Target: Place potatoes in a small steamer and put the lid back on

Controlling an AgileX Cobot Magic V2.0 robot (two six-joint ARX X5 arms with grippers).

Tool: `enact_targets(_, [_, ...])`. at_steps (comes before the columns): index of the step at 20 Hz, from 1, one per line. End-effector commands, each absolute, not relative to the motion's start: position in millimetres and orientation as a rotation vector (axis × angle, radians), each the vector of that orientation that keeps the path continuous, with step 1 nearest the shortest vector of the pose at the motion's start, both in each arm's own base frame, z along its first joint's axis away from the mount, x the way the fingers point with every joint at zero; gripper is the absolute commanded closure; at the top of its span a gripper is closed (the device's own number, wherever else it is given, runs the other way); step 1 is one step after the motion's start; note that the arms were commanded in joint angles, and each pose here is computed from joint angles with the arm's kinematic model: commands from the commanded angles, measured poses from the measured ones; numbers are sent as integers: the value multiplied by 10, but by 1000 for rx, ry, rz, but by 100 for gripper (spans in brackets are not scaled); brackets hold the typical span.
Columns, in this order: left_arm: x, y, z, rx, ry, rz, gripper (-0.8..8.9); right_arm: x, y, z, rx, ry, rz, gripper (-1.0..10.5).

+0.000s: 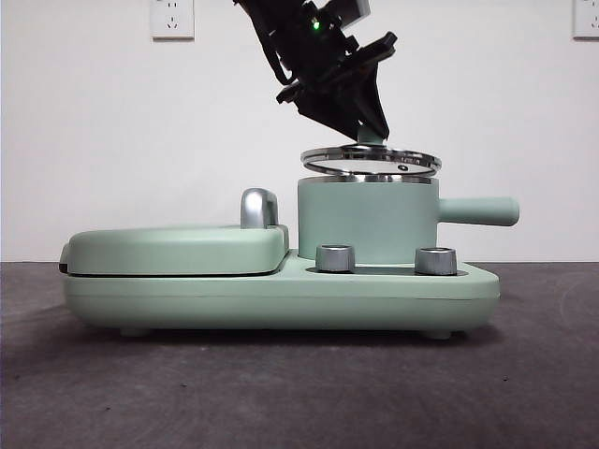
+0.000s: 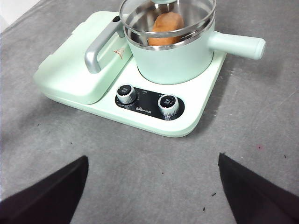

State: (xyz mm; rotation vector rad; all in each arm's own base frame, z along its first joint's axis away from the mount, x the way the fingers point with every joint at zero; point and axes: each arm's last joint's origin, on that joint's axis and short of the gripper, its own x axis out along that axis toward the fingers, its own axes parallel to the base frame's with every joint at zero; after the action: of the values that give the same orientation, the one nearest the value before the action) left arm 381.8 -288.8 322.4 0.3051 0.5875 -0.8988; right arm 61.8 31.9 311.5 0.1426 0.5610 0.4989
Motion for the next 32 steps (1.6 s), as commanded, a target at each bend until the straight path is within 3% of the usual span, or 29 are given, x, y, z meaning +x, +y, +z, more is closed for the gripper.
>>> enact_targets(1, [3867,-2969,3203,303,562,-912,808,620,325,3145,154,550,504,505])
enact_targets(16, [3865,-2944,2974,429,670,-948,808,621,324,3145,155,549,503,505])
enact_targets(23, [3870,-2946,2980,392,679,-933,804,620,324,3145,161,551,501,505])
enact_targets(25, [3876,-2948,2994,349,688,-915,687,620,324,3145,162,551,501,505])
enact_targets(28, [3890,-2883,3090,288,689,-882,383,620,324,3145,162,552,502,505])
enact_targets(30, [3861,-2835,3214,268,668,-873,308,620,324,3145,162,552,502,505])
enact_targets(32, [3784,-2769,3379,264,648,-872,308,620,324,3145,162,552,502,505])
